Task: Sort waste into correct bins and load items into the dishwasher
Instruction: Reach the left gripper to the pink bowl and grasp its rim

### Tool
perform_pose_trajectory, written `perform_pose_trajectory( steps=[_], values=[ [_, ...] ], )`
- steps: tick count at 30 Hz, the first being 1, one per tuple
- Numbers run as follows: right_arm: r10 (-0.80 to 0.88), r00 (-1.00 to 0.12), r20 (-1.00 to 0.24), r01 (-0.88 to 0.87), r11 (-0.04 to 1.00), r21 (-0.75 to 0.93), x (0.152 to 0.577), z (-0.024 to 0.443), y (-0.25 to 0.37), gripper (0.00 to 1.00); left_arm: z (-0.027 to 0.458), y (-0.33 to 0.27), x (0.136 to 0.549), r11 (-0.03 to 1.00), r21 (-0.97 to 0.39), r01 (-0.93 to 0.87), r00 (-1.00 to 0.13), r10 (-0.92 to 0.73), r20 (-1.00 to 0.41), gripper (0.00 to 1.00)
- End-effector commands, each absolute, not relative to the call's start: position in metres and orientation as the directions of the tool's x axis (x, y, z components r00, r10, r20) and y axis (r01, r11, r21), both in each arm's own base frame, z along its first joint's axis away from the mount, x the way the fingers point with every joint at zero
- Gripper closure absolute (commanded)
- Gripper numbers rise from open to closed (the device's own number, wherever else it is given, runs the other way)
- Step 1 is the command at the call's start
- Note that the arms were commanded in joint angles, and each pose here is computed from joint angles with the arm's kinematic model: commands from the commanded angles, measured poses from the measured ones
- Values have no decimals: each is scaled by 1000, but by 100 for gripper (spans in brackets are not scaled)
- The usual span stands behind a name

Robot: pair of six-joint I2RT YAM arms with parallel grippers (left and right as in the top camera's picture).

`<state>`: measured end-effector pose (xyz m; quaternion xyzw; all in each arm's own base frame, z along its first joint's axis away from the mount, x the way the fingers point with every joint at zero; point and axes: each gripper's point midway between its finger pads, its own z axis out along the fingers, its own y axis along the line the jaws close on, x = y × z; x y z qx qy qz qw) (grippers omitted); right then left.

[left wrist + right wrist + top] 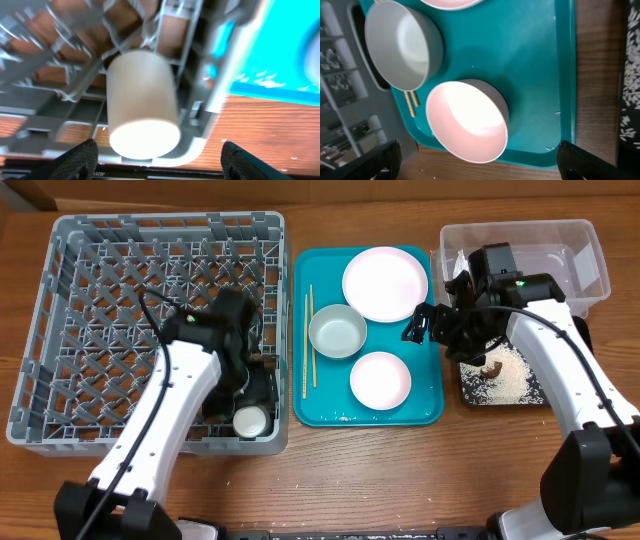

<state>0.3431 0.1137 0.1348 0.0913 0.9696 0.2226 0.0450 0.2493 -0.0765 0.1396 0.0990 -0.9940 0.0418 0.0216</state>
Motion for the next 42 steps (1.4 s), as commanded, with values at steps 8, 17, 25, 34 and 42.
perform_pose_trajectory(
  steps=[8, 17, 25, 34, 42],
  values=[
    [193, -913, -358, 37, 917, 398, 355, 271, 97, 0, 254, -121, 299, 970, -227, 84, -957, 15, -289, 20],
    [199, -916, -347, 67, 931, 358, 327, 287, 86, 0, 251, -175, 323, 934, -226, 276, -901, 170, -399, 19],
    [201, -929, -310, 101, 945, 310, 316, 279, 77, 0, 212, -219, 331, 900, -212, 380, -889, 293, -352, 23],
    [202, -929, -309, 105, 947, 303, 317, 278, 76, 0, 161, -264, 307, 917, -251, 309, -947, 271, -172, 35],
    [201, -930, -308, 105, 947, 302, 317, 277, 76, 0, 105, -267, 304, 966, -193, 173, -984, 175, -7, 51]
  ],
)
